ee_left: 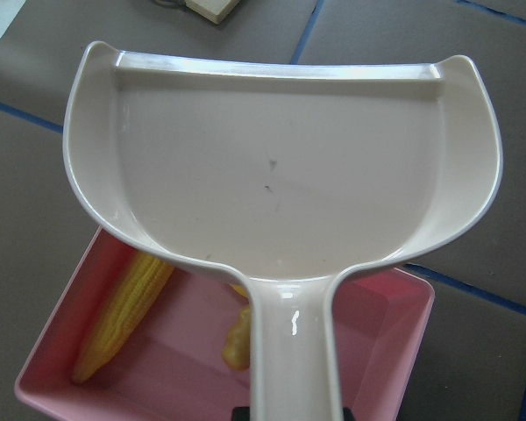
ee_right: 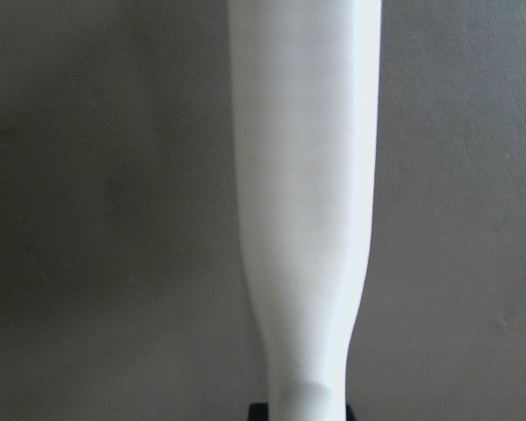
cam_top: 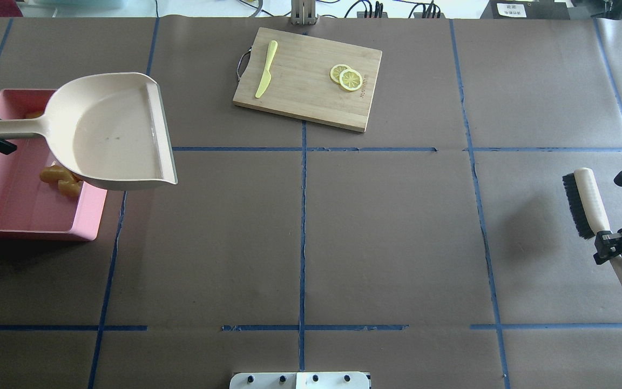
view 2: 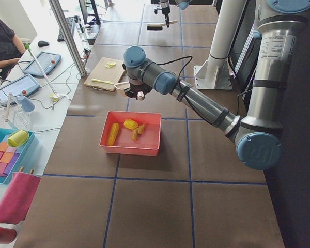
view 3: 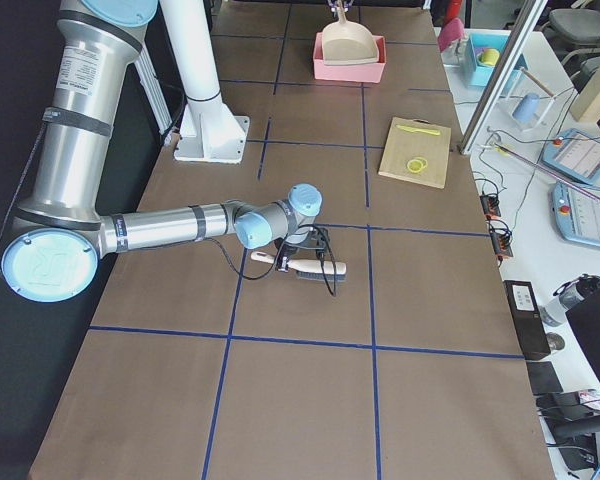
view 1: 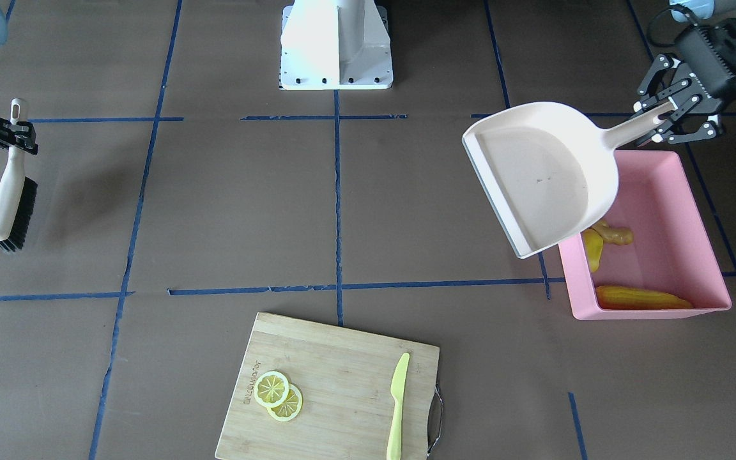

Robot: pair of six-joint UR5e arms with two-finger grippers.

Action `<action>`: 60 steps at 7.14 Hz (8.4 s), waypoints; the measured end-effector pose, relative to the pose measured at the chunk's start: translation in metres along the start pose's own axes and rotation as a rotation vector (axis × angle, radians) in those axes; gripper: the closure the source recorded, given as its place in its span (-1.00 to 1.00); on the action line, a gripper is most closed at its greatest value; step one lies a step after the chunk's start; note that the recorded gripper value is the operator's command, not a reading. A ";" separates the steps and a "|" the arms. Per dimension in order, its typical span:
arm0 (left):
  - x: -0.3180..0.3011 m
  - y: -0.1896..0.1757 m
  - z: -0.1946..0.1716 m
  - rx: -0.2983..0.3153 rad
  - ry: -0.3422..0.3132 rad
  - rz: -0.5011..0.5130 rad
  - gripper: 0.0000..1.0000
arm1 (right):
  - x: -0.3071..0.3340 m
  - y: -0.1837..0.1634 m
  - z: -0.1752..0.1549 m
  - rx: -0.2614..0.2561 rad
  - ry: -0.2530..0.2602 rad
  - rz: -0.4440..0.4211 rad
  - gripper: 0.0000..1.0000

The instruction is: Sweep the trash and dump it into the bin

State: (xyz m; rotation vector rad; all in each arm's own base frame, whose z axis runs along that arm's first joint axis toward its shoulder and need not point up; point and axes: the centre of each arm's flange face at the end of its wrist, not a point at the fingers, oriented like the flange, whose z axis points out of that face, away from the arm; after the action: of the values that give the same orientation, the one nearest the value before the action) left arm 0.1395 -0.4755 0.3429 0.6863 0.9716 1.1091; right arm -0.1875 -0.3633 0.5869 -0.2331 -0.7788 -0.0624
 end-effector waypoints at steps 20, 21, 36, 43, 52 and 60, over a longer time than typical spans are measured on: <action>0.035 -0.096 0.225 0.006 0.052 0.327 1.00 | 0.009 -0.030 -0.078 0.205 -0.033 0.043 -1.00; 0.035 -0.095 0.230 0.010 0.049 0.324 0.98 | 0.009 -0.030 -0.079 0.207 -0.034 0.044 -1.00; 0.063 -0.102 0.240 -0.144 0.085 0.213 -1.00 | 0.011 -0.029 -0.080 0.209 -0.034 0.049 -1.00; 0.030 -0.053 0.079 -0.417 -0.081 -0.173 -1.00 | 0.018 -0.031 -0.095 0.242 -0.043 0.067 -1.00; -0.171 0.243 -0.076 -0.458 -0.265 -0.951 -1.00 | 0.138 -0.044 -0.167 0.374 -0.056 0.083 -1.00; -0.167 0.336 -0.046 -0.424 -0.253 -1.058 -1.00 | 0.234 -0.029 -0.138 0.227 -0.057 0.037 -1.00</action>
State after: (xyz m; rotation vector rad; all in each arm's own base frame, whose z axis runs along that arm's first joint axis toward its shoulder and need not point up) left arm -0.0635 -0.5263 0.6579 -0.0808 0.6834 0.2465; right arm 0.0700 -0.4163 0.6615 -0.0339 -0.8308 0.0677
